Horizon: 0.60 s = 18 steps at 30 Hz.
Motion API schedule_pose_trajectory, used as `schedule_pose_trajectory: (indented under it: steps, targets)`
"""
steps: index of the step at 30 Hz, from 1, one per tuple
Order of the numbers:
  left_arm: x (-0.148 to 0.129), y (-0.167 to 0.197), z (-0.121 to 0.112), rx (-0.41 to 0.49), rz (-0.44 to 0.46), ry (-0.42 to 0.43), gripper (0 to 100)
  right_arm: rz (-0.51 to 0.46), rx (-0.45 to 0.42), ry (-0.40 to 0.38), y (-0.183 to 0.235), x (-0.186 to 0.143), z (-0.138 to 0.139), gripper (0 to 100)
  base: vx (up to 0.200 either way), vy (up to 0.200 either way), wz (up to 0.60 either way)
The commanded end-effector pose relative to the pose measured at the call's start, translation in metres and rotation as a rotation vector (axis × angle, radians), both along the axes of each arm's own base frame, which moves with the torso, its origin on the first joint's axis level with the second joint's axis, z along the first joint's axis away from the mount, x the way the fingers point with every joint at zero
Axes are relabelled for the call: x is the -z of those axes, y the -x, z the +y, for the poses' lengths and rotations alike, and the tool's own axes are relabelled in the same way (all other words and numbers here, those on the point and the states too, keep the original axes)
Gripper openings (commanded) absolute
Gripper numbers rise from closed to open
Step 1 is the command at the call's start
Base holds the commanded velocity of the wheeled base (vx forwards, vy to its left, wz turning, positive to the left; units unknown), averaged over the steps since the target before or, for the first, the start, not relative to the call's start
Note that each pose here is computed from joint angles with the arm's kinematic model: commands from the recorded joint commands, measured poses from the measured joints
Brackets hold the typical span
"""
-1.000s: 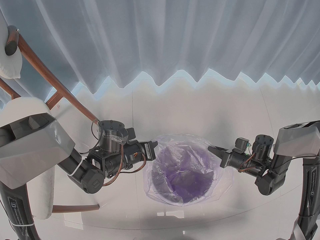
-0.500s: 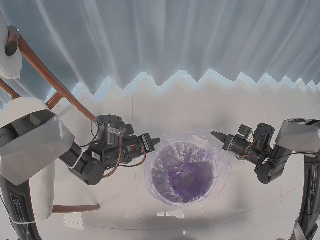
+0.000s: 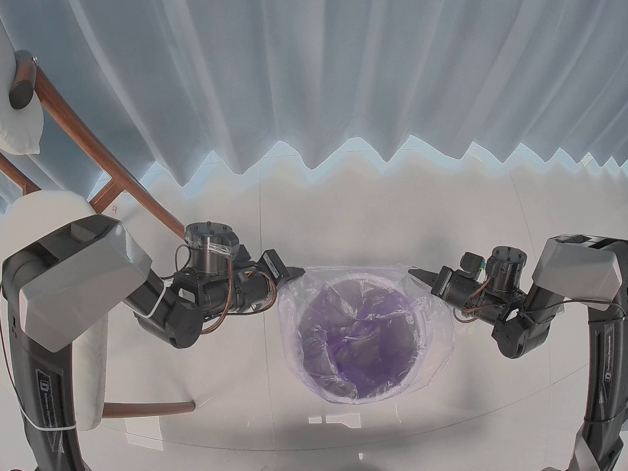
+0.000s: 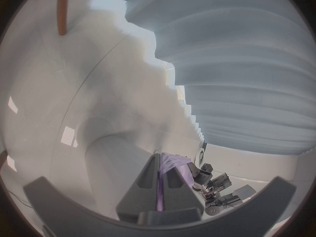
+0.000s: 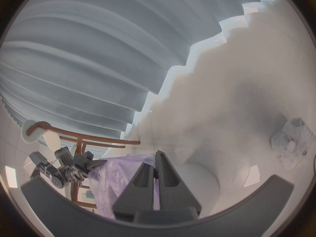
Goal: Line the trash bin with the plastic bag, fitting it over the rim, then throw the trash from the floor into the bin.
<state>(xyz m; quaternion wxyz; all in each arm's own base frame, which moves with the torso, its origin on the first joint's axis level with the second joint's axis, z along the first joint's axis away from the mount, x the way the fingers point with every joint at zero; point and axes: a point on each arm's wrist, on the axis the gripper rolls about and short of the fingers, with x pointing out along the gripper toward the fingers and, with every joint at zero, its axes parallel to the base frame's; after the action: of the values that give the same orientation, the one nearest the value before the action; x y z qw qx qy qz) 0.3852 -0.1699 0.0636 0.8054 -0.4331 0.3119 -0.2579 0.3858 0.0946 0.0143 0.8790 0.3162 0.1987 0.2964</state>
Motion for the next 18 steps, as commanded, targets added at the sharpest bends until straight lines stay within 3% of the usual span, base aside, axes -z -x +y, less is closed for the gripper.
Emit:
schedule_pose_trajectory:
  steps: [1, 6, 12, 18]
  targets:
    - [0.017, -0.006, 0.007, -0.029, 0.059, 0.002, 0, 0.024, 0.009, -0.027, -0.005, 0.004, 0.001, 0, 0.0, 0.0, 0.0]
    - [0.031, -0.008, 0.007, -0.05, 0.129, 0.031, 0, 0.072, 0.018, -0.06, -0.007, 0.012, 0.001, 0, 0.0, 0.0, 0.0]
    - [0.031, -0.019, 0.011, -0.104, 0.186, 0.127, 0, 0.108, 0.021, -0.061, -0.007, 0.025, 0.001, 0, 0.0, 0.0, 0.0]
    - [0.042, -0.02, 0.009, -0.104, 0.21, 0.124, 0, 0.133, 0.05, -0.066, -0.008, 0.034, 0.0, 0, 0.0, 0.0, 0.0]
